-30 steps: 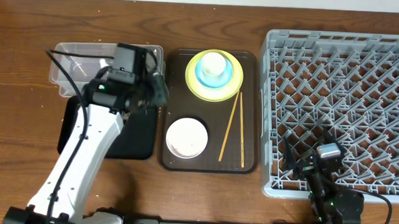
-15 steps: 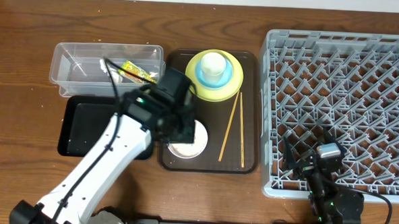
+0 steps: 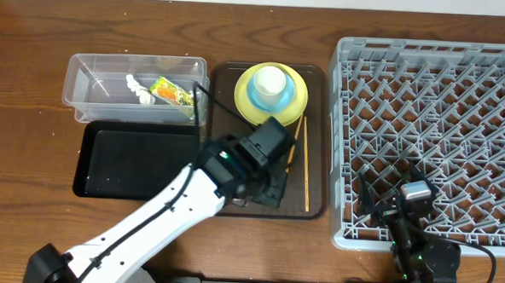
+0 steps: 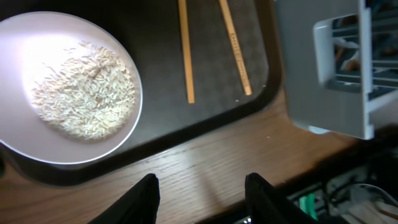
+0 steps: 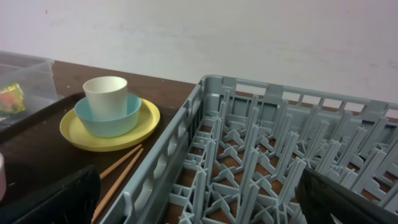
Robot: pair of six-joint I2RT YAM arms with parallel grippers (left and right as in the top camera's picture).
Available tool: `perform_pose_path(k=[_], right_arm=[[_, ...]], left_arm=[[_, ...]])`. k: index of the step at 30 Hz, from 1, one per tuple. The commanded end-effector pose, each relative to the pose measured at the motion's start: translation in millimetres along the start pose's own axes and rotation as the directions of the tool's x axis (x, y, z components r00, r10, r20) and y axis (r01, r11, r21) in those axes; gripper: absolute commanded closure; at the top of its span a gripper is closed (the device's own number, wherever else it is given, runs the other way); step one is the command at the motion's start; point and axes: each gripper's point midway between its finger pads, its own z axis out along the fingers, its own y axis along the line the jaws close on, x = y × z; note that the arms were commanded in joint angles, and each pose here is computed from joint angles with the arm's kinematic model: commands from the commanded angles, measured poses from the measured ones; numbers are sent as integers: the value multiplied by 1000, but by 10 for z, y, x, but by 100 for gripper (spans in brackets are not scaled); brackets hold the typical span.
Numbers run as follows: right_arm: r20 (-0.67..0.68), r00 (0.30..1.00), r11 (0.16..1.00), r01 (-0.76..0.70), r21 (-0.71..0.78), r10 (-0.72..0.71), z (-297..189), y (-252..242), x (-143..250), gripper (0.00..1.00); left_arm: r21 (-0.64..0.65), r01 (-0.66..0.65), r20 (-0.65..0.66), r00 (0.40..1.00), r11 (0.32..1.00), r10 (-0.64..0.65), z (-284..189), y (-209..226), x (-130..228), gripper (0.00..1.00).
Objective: Sort waste into correct bins and load items into the dishwasher rack
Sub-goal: 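Reach left gripper to the white rice bowl and grasp its rim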
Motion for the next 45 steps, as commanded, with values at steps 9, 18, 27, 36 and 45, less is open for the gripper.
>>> perform_pose_path(k=[9, 18, 27, 36, 45], right_arm=[[1, 1000, 1000, -13, 9, 13, -4, -24, 3, 1], [1, 1000, 1000, -13, 9, 13, -4, -25, 4, 1], [1, 1000, 1000, -13, 9, 13, -4, -25, 3, 1], [1, 1000, 1000, -13, 9, 13, -4, -25, 4, 1], [1, 1000, 1000, -13, 9, 13, -4, -25, 4, 1]], left_arm=[[-174, 12, -20, 1000, 985, -16, 331, 185, -27, 52], [-228, 7, -64, 998, 974, -22, 706, 252, -70, 53], [-325, 1, -25, 1000, 946, -10, 791, 417, -169, 54], [-311, 28, 3, 1000, 950, -28, 803, 385, -220, 62], [-312, 27, 3, 1000, 950, -27, 803, 385, -222, 63]])
